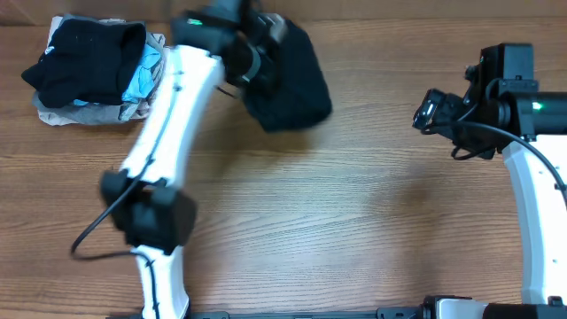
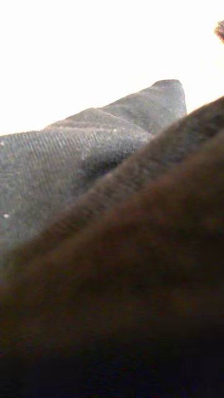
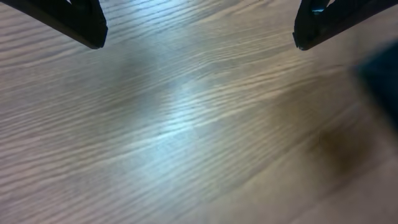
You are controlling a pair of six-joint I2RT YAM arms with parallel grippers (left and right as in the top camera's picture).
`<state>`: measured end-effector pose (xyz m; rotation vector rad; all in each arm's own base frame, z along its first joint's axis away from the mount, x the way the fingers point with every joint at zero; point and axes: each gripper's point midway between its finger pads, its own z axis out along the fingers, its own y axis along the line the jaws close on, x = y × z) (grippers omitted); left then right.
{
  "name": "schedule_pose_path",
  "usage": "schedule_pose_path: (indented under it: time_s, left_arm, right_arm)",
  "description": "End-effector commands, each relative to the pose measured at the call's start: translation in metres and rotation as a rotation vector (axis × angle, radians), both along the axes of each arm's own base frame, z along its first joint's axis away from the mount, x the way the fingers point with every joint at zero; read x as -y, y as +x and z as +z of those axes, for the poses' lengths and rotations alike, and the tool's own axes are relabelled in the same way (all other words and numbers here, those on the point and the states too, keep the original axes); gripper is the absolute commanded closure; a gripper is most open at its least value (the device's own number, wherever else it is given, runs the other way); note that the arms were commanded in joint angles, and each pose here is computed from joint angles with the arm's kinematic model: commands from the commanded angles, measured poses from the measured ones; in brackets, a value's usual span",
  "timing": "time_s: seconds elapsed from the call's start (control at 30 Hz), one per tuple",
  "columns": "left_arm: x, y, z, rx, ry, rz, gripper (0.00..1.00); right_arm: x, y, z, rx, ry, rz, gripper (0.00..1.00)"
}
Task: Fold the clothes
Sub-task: 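Carry the shirt with the left gripper to the top-left clothes stack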
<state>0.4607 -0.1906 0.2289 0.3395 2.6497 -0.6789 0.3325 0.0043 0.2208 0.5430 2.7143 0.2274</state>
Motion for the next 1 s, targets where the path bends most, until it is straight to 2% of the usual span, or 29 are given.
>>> schedule_pose_path:
  time_s: [0.0,0.23,0.43,0.53,0.63,0.77,0.97]
  left_arm:
    - [-0.085,0.022,0.069,0.127,-0.073,0.286,0.96]
    - [-0.241,0.049,0.092,0.195,-0.163,0.721,0.96]
    - [-0.319,0.065,0.106,0.292,-0.221,0.95,0.96]
    - [-0.34,0.072,0.1,0.309,-0.211,1.029,0.96]
    - [-0.354,0.089,0.075,0.283,-0.217,1.093,0.96]
    - [-0.363,0.103,0.032,0.188,-0.244,1.177,0.96]
    - [-0.375,0.112,-0.035,0.072,-0.194,1.232,0.96]
  right_arm:
    - [-0.001,-0.005,-0.015,-0.036,0.01,0.0,0.0]
    - [-0.022,-0.003,-0.025,-0.026,0.104,0.093,0.0]
    - [-0.027,0.001,-0.023,-0.008,0.132,0.105,0.0]
    - [-0.027,0.0,-0.024,-0.012,0.132,0.105,0.0]
    - [-0.027,-0.001,-0.024,-0.013,0.133,0.105,0.0]
    - [-0.027,-0.003,-0.025,-0.023,0.133,0.104,0.0]
    - [-0.027,-0.005,-0.026,-0.032,0.134,0.103,0.0]
